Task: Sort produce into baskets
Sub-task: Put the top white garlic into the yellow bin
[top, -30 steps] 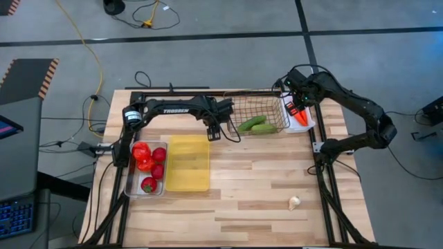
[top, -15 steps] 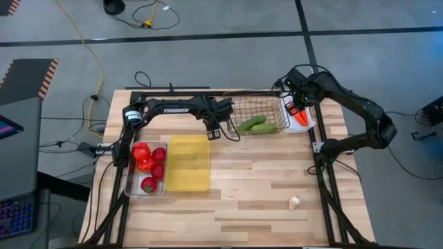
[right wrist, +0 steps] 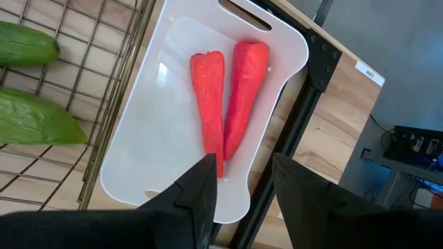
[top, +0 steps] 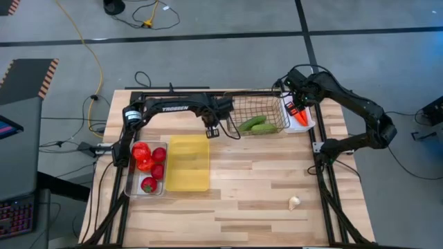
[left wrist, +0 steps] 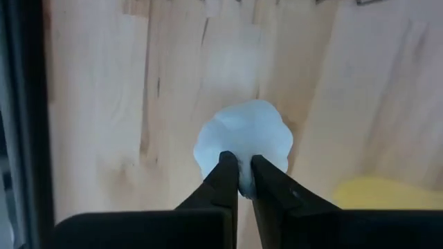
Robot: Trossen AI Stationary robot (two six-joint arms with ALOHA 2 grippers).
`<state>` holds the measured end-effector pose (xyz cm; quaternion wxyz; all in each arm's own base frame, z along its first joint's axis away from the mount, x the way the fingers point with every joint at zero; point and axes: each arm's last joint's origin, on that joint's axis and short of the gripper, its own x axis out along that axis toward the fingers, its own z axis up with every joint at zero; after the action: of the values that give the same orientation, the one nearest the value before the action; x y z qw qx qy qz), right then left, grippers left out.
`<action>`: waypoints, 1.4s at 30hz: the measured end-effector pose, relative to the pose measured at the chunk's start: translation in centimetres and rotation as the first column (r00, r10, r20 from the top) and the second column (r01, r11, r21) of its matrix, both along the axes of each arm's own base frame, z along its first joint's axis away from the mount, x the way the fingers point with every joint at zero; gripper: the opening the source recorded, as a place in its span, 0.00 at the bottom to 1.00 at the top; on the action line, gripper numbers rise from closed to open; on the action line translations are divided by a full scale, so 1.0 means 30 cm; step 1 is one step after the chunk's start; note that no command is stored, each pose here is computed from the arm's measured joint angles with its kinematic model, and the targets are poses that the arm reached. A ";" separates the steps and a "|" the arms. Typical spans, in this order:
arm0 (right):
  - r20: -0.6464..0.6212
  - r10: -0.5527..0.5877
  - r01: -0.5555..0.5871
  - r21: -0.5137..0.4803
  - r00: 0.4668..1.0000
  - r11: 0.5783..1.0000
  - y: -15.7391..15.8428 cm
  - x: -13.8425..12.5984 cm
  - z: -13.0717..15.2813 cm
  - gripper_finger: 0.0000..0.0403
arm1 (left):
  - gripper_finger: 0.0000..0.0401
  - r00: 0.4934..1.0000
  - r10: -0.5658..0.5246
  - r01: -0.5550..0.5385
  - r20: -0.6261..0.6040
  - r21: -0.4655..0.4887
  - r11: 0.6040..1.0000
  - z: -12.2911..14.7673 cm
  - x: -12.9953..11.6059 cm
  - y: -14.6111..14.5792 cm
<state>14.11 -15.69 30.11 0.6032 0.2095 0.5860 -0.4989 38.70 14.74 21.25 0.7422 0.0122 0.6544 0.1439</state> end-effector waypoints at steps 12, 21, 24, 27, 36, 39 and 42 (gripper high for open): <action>0.000 0.000 0.000 0.000 1.000 1.000 0.000 0.000 0.000 0.42 | 0.03 0.999 -0.042 0.042 -0.013 -0.006 0.999 0.242 0.000 -0.042; -0.008 0.000 0.000 0.008 1.000 1.000 0.003 -0.003 0.000 0.42 | 0.03 0.997 -0.005 0.014 0.080 -0.110 0.994 0.397 -0.087 -0.146; -0.011 0.000 0.000 0.011 1.000 1.000 0.004 -0.004 0.000 0.42 | 0.03 0.994 0.001 0.010 0.107 -0.107 0.994 0.440 -0.108 -0.199; -0.018 0.005 -0.005 0.018 1.000 1.000 0.012 -0.008 0.003 0.42 | 0.03 0.996 -0.007 0.018 0.091 -0.120 0.993 0.447 -0.111 -0.256; 0.058 0.105 -0.101 -0.064 0.993 0.993 0.114 -0.026 0.072 0.42 | 0.03 0.998 -0.055 0.049 -0.035 -0.142 0.989 0.270 -0.116 -0.429; 0.109 0.157 -0.145 -0.109 0.981 0.983 0.166 -0.035 0.102 0.42 | 0.03 0.998 -0.061 0.055 -0.036 -0.143 0.988 0.199 -0.133 -0.463; 0.171 0.194 -0.170 -0.145 0.966 0.975 0.223 -0.040 0.126 0.42 | 0.03 0.997 -0.066 0.059 -0.048 -0.144 0.988 0.126 -0.141 -0.474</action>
<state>12.89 -8.99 33.89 0.7103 0.1608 0.5110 -0.4566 34.48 0.50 25.04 0.7278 -0.0165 0.6817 0.0732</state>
